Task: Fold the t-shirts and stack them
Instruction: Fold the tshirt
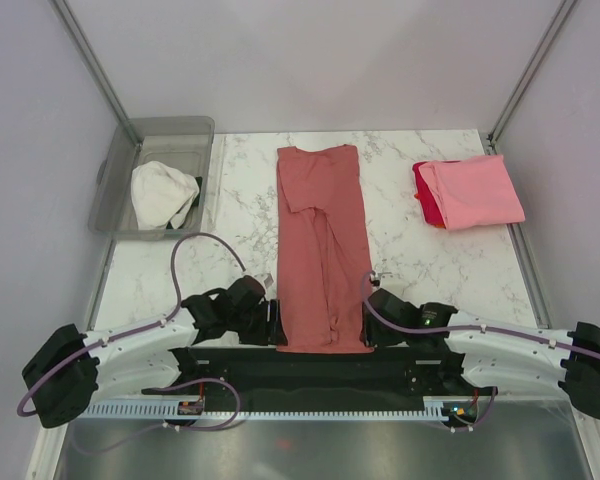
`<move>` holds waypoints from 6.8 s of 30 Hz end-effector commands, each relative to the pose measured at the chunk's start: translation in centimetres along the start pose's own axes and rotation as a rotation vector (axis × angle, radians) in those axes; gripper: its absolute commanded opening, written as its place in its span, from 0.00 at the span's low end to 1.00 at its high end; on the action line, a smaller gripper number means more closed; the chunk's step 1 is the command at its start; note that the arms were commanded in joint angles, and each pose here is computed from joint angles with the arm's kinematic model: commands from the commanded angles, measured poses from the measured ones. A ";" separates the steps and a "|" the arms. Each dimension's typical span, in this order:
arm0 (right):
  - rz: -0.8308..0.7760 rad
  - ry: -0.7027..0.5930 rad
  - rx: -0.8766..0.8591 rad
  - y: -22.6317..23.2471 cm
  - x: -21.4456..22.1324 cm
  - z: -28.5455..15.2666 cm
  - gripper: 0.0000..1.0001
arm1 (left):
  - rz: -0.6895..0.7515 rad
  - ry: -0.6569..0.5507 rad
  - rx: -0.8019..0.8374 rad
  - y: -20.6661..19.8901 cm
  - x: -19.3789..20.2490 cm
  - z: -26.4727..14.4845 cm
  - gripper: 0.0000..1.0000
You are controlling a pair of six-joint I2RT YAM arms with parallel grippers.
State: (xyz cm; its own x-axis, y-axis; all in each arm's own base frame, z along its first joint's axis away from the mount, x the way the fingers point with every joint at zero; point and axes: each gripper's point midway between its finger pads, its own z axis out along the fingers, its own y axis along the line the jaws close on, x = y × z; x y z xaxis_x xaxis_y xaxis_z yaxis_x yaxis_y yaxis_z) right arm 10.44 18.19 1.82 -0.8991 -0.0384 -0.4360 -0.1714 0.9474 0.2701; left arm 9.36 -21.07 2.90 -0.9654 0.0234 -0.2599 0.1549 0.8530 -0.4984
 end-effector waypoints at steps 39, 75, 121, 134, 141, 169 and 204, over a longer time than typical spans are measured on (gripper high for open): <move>0.053 0.026 -0.119 0.6 0.4 -0.3 0.42 | -0.041 0.030 0.061 -0.7 1.7 1.4 0.02; 0.068 -0.282 0.134 0.6 -23.9 -3.6 0.00 | -0.089 -0.305 -0.005 -3.0 -21.8 -3.5 0.02; 0.202 -0.316 -0.047 -4.6 -26.1 2.2 0.75 | -0.114 -0.373 0.029 0.4 -24.1 -2.7 0.98; 0.215 -0.229 -0.068 -5.0 -21.9 4.2 0.58 | -0.161 -0.275 0.065 2.0 -19.8 0.7 0.88; 0.232 -0.147 -0.115 -4.5 -20.4 6.4 0.52 | -0.174 -0.222 0.068 2.3 -19.3 2.4 0.76; 0.230 -0.118 -0.111 -5.1 -18.5 7.6 0.24 | -0.225 -0.197 -0.036 4.4 -20.7 5.7 0.36; 0.160 -0.225 -0.282 -0.1 -15.5 -6.6 0.00 | -0.068 -0.237 0.236 -3.7 -12.8 -8.1 0.02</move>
State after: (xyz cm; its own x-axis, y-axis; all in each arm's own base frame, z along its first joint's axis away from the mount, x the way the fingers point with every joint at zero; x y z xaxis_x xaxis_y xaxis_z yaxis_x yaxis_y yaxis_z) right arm 22.83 16.99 12.54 -0.8161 0.1931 -0.5447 -0.1779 0.8128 0.5547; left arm 21.17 -20.06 13.12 -0.8849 -0.2112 -0.4150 0.1356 0.7358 -0.6635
